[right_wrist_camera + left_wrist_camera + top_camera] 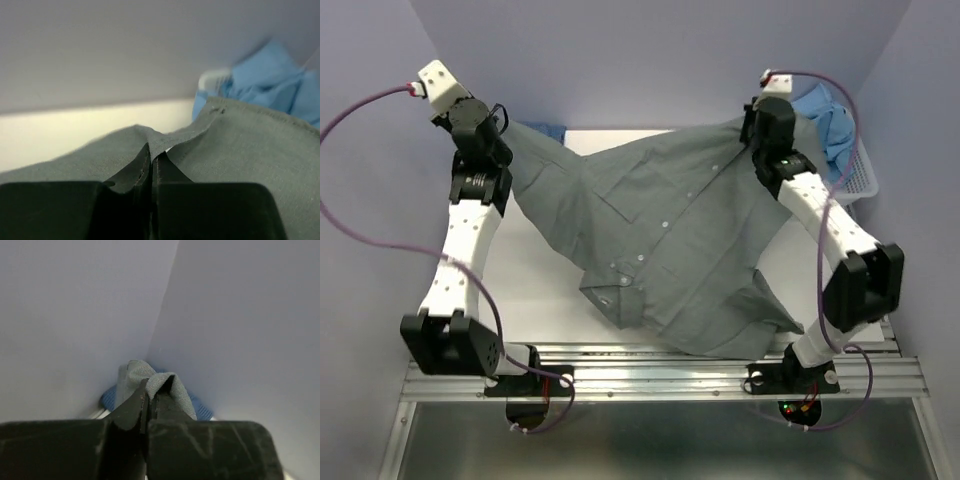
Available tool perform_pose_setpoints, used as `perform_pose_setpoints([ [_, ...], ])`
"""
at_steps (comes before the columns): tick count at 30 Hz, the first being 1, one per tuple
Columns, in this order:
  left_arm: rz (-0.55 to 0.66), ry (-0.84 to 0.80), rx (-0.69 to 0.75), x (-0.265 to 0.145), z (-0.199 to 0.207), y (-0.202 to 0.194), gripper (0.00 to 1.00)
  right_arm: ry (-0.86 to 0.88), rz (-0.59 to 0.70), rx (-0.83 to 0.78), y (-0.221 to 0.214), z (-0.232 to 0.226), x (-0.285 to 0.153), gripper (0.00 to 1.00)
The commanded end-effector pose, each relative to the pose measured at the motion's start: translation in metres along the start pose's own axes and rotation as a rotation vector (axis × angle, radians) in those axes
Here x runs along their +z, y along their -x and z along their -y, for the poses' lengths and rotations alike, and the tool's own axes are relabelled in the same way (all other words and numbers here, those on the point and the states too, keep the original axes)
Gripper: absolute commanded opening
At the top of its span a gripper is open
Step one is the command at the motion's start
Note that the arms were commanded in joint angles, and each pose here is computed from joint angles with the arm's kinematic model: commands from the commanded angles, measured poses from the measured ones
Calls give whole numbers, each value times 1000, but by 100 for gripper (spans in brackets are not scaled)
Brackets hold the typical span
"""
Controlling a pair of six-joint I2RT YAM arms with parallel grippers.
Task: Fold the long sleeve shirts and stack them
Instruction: Flatten the shirt out
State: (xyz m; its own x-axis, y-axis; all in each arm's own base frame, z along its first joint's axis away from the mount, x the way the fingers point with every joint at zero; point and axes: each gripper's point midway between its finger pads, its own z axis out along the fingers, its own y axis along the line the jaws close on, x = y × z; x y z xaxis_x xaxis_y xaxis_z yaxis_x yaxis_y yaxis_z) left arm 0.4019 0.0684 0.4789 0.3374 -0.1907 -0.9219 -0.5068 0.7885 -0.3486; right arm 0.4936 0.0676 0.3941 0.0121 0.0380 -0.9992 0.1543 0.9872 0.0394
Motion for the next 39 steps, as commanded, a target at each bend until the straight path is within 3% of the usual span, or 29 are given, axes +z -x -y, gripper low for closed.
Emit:
perform_pose_setpoints([
  [1, -58, -79, -44, 42, 9, -59, 0, 60, -212, 109, -85, -20, 32, 4],
  [2, -118, -80, -12, 64, 20, -93, 14, 81, -279, 95, -109, -27, 37, 6],
  [3, -207, -75, 33, 71, 21, -125, 28, 92, -376, 60, -154, -35, 50, 25],
  [4, -250, -56, 51, 80, 24, -139, 48, 105, -414, 40, -166, -40, 56, 61],
  [5, -285, -43, 47, 98, 36, -153, 98, 145, -403, 41, -152, -51, 65, 93],
  [6, -328, -54, 58, 102, 41, -165, 99, 139, -463, 16, -164, -50, 65, 100],
  [8, -384, -56, 74, 102, 44, -178, 99, 135, -473, -5, -166, -52, 74, 100],
  [14, -369, -166, -21, 66, 64, -149, 99, 229, -469, -13, -158, -59, 55, 100],
  [19, -585, -234, -25, -25, 70, -212, 99, 272, -593, -7, -205, -58, 24, 100],
  [20, -598, -261, -50, -44, 73, -207, 99, 263, -608, -7, -212, -55, 21, 100],
  [23, -841, -360, -75, -127, 62, -271, 99, 244, -669, -16, -242, -50, 14, 100],
  [29, -1090, -286, -91, -209, 17, -340, 99, 240, -731, 9, -279, -60, 28, 100],
  [35, -1218, -185, 47, -221, -1, -401, 99, 194, -817, 31, -324, -48, 31, 100],
  [39, -1194, -152, 144, -196, 5, -420, 99, 169, -898, 75, -353, -29, 17, 100],
])
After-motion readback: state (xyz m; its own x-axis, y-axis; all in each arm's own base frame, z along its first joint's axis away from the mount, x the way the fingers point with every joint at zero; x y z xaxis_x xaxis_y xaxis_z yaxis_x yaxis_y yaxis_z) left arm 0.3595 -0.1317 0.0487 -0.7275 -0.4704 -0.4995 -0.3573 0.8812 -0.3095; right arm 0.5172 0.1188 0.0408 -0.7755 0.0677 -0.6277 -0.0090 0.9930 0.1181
